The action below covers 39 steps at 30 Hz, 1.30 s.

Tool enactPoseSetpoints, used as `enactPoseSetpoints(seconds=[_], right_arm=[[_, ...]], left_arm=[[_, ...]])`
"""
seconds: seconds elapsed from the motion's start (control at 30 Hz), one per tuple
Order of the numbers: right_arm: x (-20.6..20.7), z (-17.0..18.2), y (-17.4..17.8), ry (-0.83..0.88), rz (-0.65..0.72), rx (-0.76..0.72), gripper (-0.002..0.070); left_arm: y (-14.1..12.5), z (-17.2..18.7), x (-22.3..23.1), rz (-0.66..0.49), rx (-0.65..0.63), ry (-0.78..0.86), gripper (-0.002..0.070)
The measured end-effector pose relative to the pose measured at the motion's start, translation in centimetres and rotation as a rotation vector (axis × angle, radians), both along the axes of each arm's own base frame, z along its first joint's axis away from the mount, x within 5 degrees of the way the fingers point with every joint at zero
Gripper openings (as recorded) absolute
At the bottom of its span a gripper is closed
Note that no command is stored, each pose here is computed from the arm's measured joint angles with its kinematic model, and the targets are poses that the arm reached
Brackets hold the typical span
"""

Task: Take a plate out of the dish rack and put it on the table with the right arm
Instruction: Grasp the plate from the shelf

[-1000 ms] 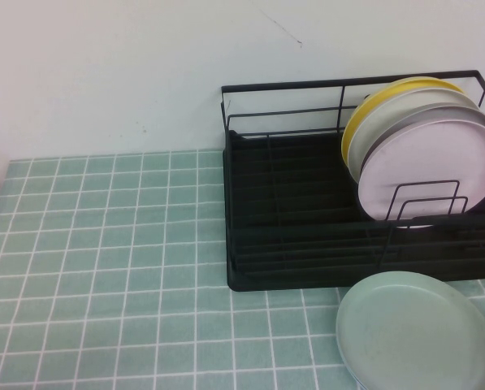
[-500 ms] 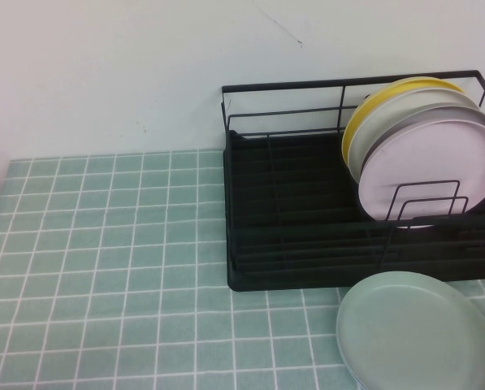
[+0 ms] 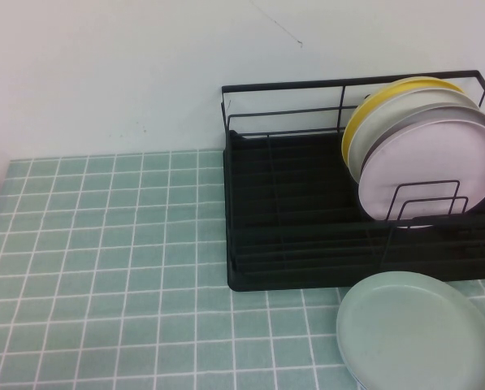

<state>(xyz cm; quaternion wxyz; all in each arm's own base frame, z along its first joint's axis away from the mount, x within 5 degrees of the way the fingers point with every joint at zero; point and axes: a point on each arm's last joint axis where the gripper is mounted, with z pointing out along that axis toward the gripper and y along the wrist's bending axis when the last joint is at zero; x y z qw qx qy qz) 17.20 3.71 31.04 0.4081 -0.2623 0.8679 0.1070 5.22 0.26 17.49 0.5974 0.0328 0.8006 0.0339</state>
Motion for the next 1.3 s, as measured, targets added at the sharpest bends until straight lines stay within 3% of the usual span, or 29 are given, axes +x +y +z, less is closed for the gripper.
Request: enactPoseSetpoints(seconds=[0.13, 0.2, 0.37, 0.47, 0.73, 1.3], right_arm=[[4.5, 0.8, 0.1, -0.062, 0.164, -0.155, 0.0050], [6.7, 1.2, 0.0, -0.101, 0.213, -0.213, 0.0112], [12.4, 1.1, -0.2, -0.191, 0.321, -0.365, 0.0344], [15.2, 0.7, -0.2, -0.242, 0.411, -0.461, 0.0401], [20.2, -1.3, -0.3, -0.246, 0.499, -0.539, 0.0417], [21.6, -3.5, -0.5, -0.250, 0.596, -0.636, 0.0349]], left_arm=[[0.0, 0.0, 0.0, 0.000, 0.000, 0.000, -0.0003], [0.0, 0.0, 0.0, 0.000, 0.000, 0.000, -0.0003], [0.0, 0.0, 0.0, 0.000, 0.000, 0.000, -0.0003], [0.0, 0.0, 0.0, 0.000, 0.000, 0.000, -0.0003], [0.0, 0.0, 0.0, 0.000, 0.000, 0.000, -0.0003], [0.0, 0.0, 0.0, 0.000, 0.000, 0.000, -0.0003]])
